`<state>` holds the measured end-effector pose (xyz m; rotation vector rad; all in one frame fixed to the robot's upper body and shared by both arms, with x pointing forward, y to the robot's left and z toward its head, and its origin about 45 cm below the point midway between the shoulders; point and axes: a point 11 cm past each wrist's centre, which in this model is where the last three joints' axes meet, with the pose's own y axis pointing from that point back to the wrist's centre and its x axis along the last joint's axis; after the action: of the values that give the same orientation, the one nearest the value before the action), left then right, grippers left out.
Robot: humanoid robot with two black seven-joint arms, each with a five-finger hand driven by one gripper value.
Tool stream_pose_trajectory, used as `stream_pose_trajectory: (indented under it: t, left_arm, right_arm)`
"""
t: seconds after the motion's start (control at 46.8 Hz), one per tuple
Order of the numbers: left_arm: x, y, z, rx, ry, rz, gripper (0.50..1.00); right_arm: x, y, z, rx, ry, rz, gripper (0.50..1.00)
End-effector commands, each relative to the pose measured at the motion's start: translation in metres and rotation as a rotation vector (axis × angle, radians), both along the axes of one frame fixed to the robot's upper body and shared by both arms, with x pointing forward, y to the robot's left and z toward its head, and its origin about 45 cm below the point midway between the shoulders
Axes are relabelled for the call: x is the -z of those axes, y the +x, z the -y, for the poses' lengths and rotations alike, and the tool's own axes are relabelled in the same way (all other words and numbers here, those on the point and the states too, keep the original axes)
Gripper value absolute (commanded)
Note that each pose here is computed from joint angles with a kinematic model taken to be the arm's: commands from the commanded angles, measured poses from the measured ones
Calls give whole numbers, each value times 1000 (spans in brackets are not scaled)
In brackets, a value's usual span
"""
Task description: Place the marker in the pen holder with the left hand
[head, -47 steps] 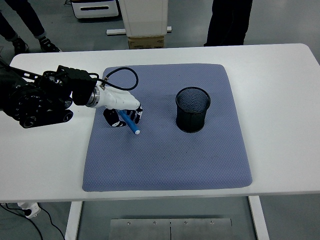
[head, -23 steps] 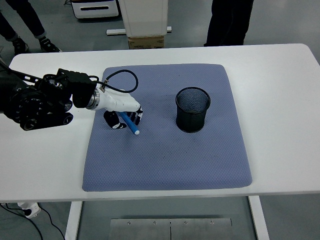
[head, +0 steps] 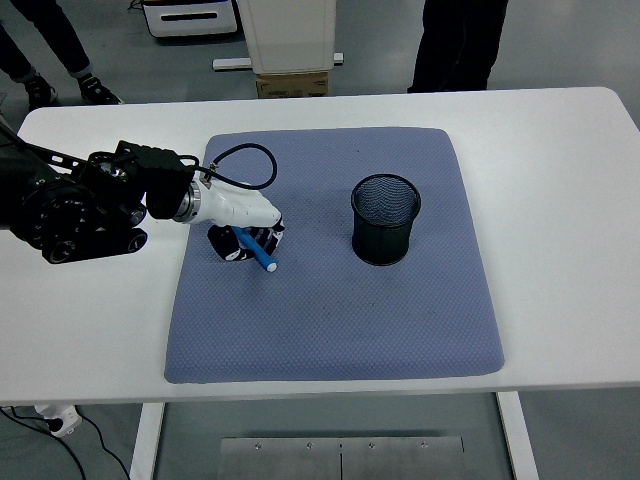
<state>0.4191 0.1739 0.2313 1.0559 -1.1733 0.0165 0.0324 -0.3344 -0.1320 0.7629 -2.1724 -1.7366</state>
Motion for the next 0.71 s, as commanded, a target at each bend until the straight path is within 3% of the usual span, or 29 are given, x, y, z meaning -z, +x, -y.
stream_pose_trajectory:
  t: [0.0,0.299,0.684]
  left_arm:
    - [1,0,-1,-1,5,-2,502]
    - [-13,7,-3,-7,7,23,500]
    - [-56,25,9,-72,-102,58,500]
  right_arm:
    - [0,0,0,0,0,0,1000]
    - [0,1,0,0,0,1,1000]
    - [0,0,0,0,0,0,1000]
